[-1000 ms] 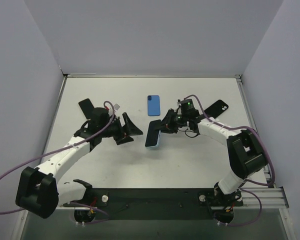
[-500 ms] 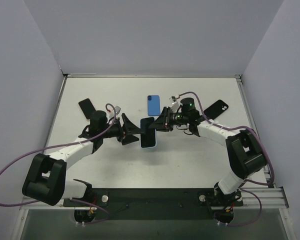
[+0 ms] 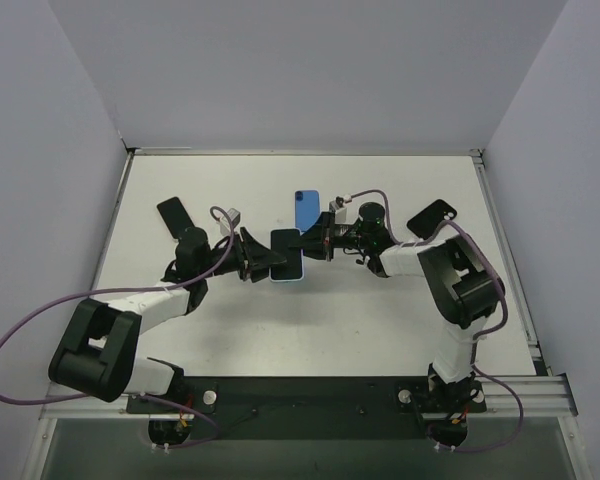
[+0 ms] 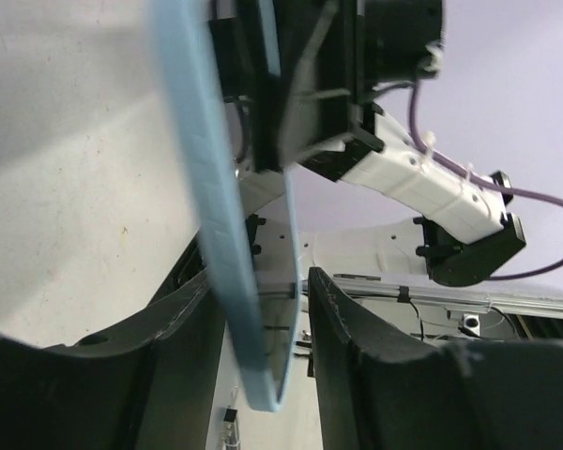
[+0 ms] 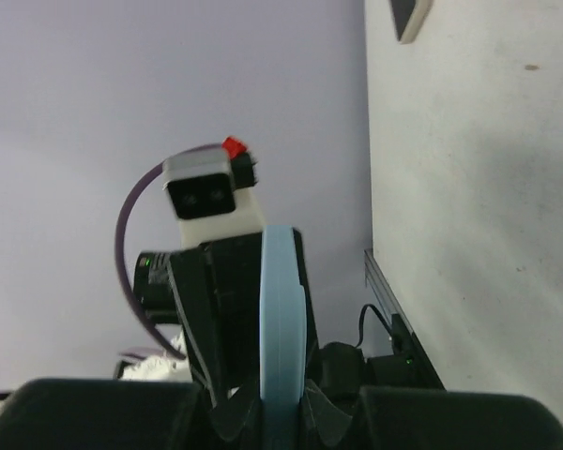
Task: Take the phone out of the phone case
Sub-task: Adjust the phone, then remove the phone case from the phone.
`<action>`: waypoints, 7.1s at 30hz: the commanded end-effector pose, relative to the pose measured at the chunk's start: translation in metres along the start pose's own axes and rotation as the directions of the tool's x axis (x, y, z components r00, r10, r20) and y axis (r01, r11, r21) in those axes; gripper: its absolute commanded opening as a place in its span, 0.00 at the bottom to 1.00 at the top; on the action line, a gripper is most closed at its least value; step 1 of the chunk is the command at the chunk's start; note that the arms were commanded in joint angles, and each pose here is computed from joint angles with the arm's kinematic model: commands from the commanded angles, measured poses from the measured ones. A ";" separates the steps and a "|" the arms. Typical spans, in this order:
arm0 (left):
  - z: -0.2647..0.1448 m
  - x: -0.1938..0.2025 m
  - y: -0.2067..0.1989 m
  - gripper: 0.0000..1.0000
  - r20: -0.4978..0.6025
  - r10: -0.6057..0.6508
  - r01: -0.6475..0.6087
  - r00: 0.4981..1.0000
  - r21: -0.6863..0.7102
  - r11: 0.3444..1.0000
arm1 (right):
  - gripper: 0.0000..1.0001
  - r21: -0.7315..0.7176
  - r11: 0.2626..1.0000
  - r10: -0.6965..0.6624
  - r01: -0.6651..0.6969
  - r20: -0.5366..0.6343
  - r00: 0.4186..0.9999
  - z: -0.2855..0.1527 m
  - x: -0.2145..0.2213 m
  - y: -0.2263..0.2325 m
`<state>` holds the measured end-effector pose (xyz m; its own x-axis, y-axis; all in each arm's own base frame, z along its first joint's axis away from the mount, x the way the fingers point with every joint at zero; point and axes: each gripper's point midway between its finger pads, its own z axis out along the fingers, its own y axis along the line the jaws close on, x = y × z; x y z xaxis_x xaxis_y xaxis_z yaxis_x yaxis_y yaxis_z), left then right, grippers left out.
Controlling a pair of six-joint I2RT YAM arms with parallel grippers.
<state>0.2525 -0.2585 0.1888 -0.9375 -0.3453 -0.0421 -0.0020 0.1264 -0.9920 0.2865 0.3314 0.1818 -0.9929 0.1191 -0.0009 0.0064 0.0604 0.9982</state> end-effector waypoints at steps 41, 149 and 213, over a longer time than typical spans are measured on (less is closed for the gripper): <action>-0.005 -0.038 -0.024 0.00 0.171 -0.002 -0.012 0.985 0.080 0.997 | 0.70 0.246 0.933 -0.285 0.262 0.065 0.956 -0.026 0.019 0.003; -0.175 0.064 -0.391 0.00 0.335 0.168 -0.359 0.927 0.923 0.138 | 0.00 0.060 0.990 -0.135 0.124 0.255 0.957 0.055 0.001 0.128; 0.020 0.057 -0.128 0.94 -0.094 0.065 -0.017 0.993 0.441 0.897 | 0.00 0.562 0.810 -0.411 0.169 0.338 0.846 -0.085 -0.043 0.041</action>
<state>0.2435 -0.3218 0.2841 -0.9379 -0.3434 0.0502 0.0246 -0.2100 -0.9774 0.3008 0.2743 0.2268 -0.8738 0.3875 -0.2937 -0.0681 0.5005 0.8630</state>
